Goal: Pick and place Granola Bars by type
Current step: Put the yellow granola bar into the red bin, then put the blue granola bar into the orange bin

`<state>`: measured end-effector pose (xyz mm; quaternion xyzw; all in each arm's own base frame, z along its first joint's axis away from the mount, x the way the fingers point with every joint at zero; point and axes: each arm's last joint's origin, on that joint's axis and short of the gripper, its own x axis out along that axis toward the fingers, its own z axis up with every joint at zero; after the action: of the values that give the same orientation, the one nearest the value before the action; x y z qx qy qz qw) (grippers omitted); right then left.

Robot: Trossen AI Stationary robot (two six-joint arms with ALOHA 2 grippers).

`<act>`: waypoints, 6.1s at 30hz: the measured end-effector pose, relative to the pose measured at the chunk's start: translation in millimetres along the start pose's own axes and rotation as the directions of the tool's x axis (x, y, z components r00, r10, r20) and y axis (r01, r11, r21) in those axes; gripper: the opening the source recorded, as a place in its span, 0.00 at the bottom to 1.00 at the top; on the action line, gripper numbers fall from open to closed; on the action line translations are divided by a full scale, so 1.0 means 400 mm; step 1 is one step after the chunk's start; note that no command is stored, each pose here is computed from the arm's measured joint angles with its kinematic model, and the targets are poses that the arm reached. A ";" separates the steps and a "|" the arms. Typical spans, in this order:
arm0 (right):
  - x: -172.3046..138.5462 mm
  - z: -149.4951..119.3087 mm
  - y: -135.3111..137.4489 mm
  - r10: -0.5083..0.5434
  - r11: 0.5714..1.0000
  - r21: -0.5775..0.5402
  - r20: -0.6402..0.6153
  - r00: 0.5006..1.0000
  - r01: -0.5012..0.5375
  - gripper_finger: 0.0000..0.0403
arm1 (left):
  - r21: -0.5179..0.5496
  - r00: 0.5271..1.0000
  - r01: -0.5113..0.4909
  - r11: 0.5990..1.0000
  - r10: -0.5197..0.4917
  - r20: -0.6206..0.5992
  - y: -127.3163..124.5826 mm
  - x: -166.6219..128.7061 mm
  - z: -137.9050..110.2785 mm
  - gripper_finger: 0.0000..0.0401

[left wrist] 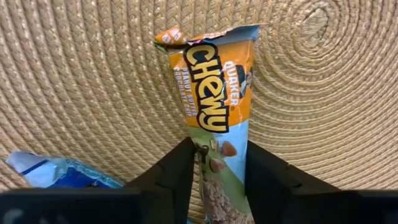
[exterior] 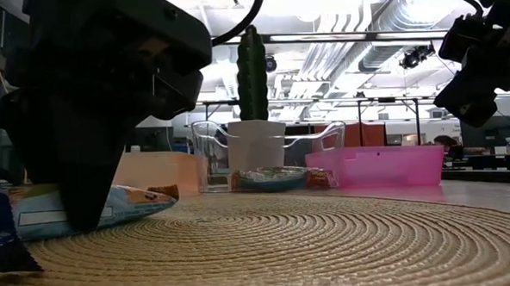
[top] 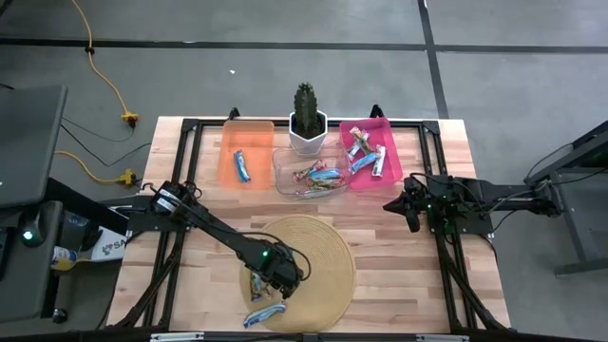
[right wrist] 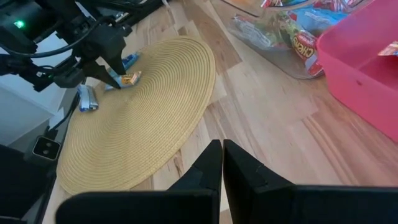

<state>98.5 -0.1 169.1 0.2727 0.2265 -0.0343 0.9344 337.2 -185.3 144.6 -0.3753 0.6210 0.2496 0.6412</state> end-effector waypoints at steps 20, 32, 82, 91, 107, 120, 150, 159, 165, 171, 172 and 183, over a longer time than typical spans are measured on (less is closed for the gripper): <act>0.000 0.000 0.000 0.000 1.000 0.000 0.000 1.000 0.000 0.00 | 0.200 0.969 -0.035 0.979 -0.015 0.245 -0.074 -0.119 0.019 0.19; 0.000 0.000 0.000 0.000 1.000 0.000 0.000 1.000 0.000 0.00 | 0.389 0.833 -0.103 0.915 -0.135 0.537 -0.145 -0.249 0.039 0.18; 0.000 0.000 0.000 -0.003 1.000 0.000 0.004 1.000 0.003 0.00 | 0.619 0.077 0.333 0.711 -0.675 0.733 -0.070 -0.840 0.527 0.18; 0.000 0.000 0.000 -0.005 1.000 0.000 0.005 1.000 0.005 0.00 | 0.559 0.121 0.535 0.633 -0.713 0.691 -0.037 -0.712 0.729 0.18; 0.000 0.000 0.000 -0.007 1.000 0.000 0.004 1.000 0.007 0.00 | 0.136 0.332 0.732 0.668 -0.523 0.785 -0.013 -0.421 0.912 0.18; 0.000 0.000 -0.001 -0.007 1.000 0.000 0.004 1.000 0.007 0.00 | -0.040 0.452 0.624 0.781 -0.318 0.834 0.013 -0.382 0.910 0.18; 0.000 0.000 0.000 0.001 1.000 0.000 0.000 1.000 -0.001 0.00 | 0.275 0.357 0.621 0.734 -0.577 0.735 -0.028 -0.359 0.927 0.47; 0.000 0.000 0.000 0.000 1.000 0.000 0.000 1.000 0.000 0.00 | 0.416 0.336 0.491 0.766 -0.606 0.721 -0.010 -0.526 0.856 0.32; 0.000 0.000 0.000 -0.004 1.000 0.000 0.002 1.000 0.004 0.00 | 0.462 0.440 0.380 0.801 -0.596 0.671 0.007 -0.625 0.756 0.22; 0.000 0.000 0.000 -0.003 1.000 0.000 0.002 1.000 0.003 0.00 | 0.522 0.567 0.200 0.829 -0.533 0.628 0.021 -0.715 0.601 0.14; 0.000 0.000 0.000 -0.003 1.000 0.000 0.002 1.000 0.003 0.00 | 0.524 0.601 0.167 0.835 -0.508 0.617 0.029 -0.728 0.570 0.13; 0.001 -0.001 -0.001 -0.010 1.000 0.000 0.001 1.000 0.010 0.00 | 0.559 0.751 -0.046 0.828 -0.340 0.566 0.017 -0.779 0.243 0.08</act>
<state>98.6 -0.4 168.4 0.2715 0.2275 -0.0391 0.9343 358.7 -58.8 444.9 -0.1199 0.3732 0.1240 0.9116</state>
